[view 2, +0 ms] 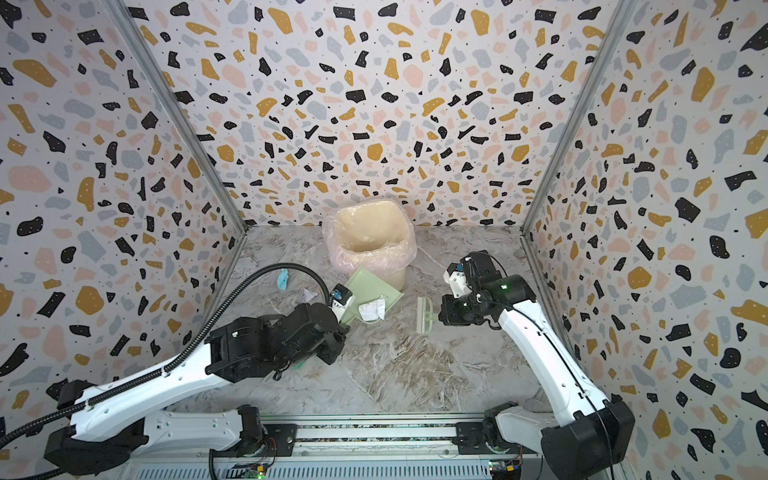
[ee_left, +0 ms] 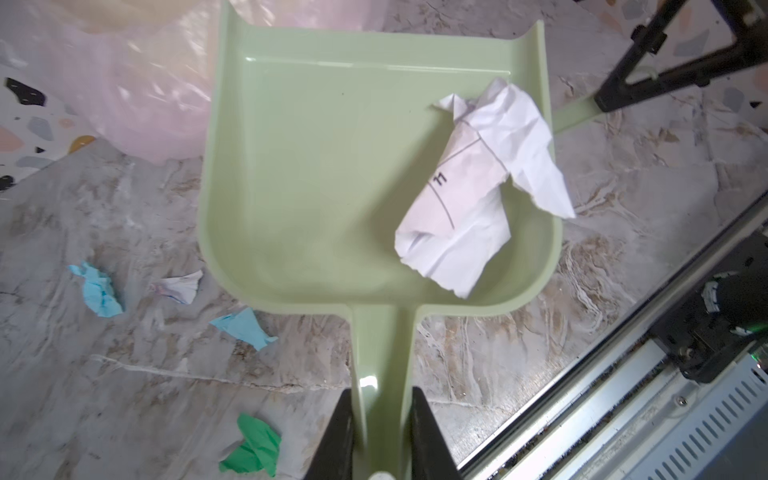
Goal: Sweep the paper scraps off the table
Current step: 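Lift the loaded dustpan toward the bin with the left gripper while the right withdraws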
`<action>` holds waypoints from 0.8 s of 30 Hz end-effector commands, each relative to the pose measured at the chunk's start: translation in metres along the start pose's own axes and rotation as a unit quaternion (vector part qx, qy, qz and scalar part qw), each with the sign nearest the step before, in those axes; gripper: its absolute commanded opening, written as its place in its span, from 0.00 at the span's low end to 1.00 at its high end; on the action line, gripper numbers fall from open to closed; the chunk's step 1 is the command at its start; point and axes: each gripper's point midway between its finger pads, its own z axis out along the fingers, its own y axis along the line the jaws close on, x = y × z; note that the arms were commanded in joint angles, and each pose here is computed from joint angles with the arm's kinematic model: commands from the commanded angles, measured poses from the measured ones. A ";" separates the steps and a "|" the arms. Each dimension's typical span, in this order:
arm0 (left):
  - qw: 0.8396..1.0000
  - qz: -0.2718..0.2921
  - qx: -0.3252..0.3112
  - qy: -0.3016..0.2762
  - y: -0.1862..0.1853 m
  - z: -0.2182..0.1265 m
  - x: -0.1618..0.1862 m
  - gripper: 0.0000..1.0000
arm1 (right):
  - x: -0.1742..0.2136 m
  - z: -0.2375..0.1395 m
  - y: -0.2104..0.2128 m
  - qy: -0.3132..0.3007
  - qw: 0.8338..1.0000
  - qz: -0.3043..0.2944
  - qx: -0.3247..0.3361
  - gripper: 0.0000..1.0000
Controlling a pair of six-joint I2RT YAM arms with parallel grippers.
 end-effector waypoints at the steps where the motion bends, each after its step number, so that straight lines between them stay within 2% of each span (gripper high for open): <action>1: 0.998 0.010 -0.057 0.023 0.037 -0.011 -0.001 0.00 | -0.003 -0.011 0.008 -0.026 0.999 -0.012 -0.029 0.00; 8: 0.992 -0.004 -0.123 0.018 0.100 -0.022 -0.037 0.00 | 0.001 -0.011 0.000 -0.031 0.999 -0.002 -0.040 0.00; 13: 0.988 -0.016 -0.151 0.017 0.140 -0.010 -0.054 0.00 | 0.002 -0.010 -0.004 -0.033 0.998 0.001 -0.046 0.00; 20: 0.987 0.002 -0.161 0.027 0.157 0.012 -0.088 0.00 | 0.006 -0.007 -0.013 -0.032 0.998 0.006 -0.053 0.00; 24: 0.982 0.035 -0.175 0.055 0.163 0.023 -0.097 0.00 | 0.007 -0.008 -0.017 -0.033 0.998 0.008 -0.056 0.00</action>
